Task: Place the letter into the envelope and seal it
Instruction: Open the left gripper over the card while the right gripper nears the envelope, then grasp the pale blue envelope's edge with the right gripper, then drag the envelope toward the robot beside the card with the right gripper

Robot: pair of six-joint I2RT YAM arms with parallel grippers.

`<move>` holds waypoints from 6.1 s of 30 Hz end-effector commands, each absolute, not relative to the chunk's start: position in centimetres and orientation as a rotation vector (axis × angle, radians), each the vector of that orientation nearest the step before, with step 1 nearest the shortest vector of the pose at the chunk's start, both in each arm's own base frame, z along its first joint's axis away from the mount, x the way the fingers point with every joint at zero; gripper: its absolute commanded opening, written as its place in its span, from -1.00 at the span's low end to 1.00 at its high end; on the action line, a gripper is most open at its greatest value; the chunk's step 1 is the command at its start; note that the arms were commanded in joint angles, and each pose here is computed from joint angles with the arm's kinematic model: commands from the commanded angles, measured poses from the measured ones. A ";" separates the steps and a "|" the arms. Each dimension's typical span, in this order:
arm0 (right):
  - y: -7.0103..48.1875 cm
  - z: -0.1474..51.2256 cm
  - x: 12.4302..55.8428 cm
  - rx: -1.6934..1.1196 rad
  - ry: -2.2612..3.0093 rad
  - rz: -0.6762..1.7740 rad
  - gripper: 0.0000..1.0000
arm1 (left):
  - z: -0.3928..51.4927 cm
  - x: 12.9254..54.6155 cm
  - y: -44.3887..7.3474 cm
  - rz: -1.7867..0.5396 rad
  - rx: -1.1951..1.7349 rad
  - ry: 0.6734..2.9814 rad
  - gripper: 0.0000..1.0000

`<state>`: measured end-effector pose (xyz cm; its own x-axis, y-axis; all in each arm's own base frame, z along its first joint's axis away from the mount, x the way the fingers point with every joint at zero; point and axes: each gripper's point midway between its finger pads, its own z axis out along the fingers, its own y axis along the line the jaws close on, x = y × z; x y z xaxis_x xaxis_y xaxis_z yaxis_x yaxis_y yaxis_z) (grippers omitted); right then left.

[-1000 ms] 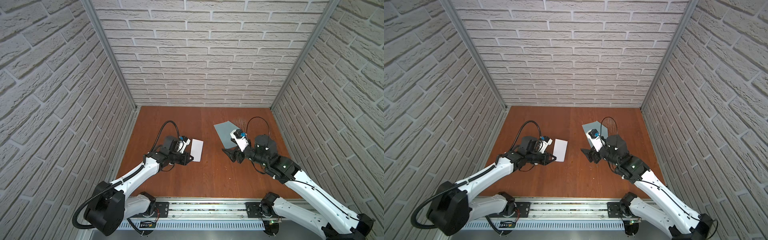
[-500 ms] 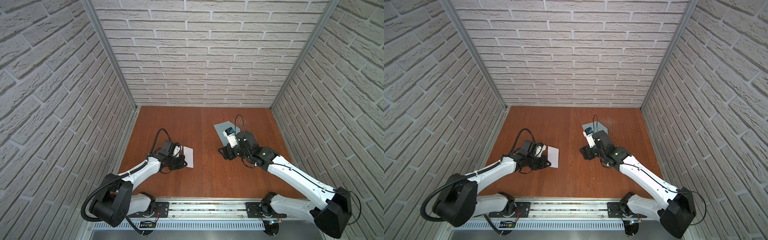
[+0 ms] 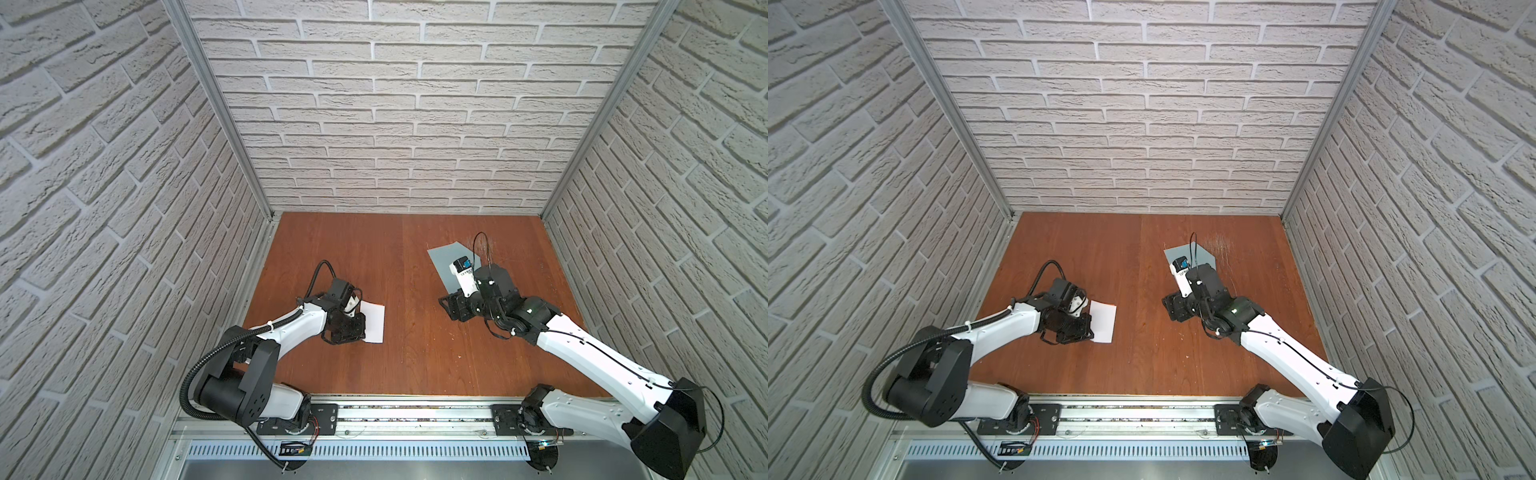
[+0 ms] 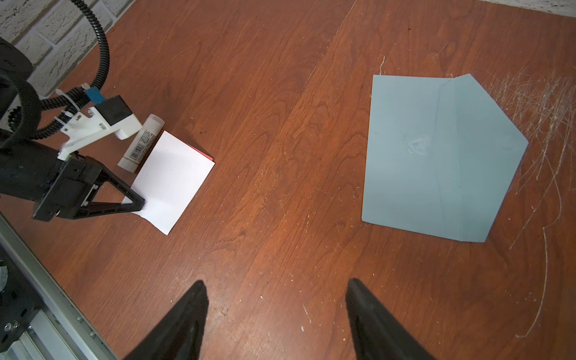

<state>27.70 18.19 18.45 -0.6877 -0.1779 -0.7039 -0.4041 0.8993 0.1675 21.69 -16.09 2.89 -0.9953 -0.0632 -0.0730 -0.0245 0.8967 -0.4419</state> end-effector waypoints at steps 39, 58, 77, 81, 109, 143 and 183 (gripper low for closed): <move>8.0 17.8 33.7 0.177 2.342 0.270 0.50 | 19.5 28.4 -16.4 -0.640 0.197 2.298 -0.41; -0.5 10.6 44.7 0.589 2.322 0.442 0.46 | 17.4 34.7 -25.6 -0.846 0.359 2.180 -0.36; 1.4 5.7 49.4 0.505 2.393 0.661 0.06 | 18.0 36.4 -27.8 -0.889 0.417 2.129 -0.35; 1.8 4.8 49.3 0.522 2.413 0.694 -0.12 | 17.6 36.4 -27.8 -0.889 0.421 2.140 -0.35; 7.3 13.1 37.3 0.538 2.321 0.770 -0.88 | 21.7 27.5 -23.2 -0.803 0.299 2.127 -0.35; 16.2 11.3 25.6 0.611 2.096 0.694 -0.88 | 22.5 21.5 -16.8 -0.767 0.100 2.073 -0.29; 22.1 6.8 24.0 0.483 2.222 0.663 -0.69 | 22.4 22.0 -15.4 -0.662 0.125 2.063 -0.20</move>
<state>23.54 21.62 5.44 -0.6713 0.5017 -0.5456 0.1475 0.8118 0.5650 21.62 -15.40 21.75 -0.5824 -0.1579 -0.7974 0.3319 0.8493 -0.4106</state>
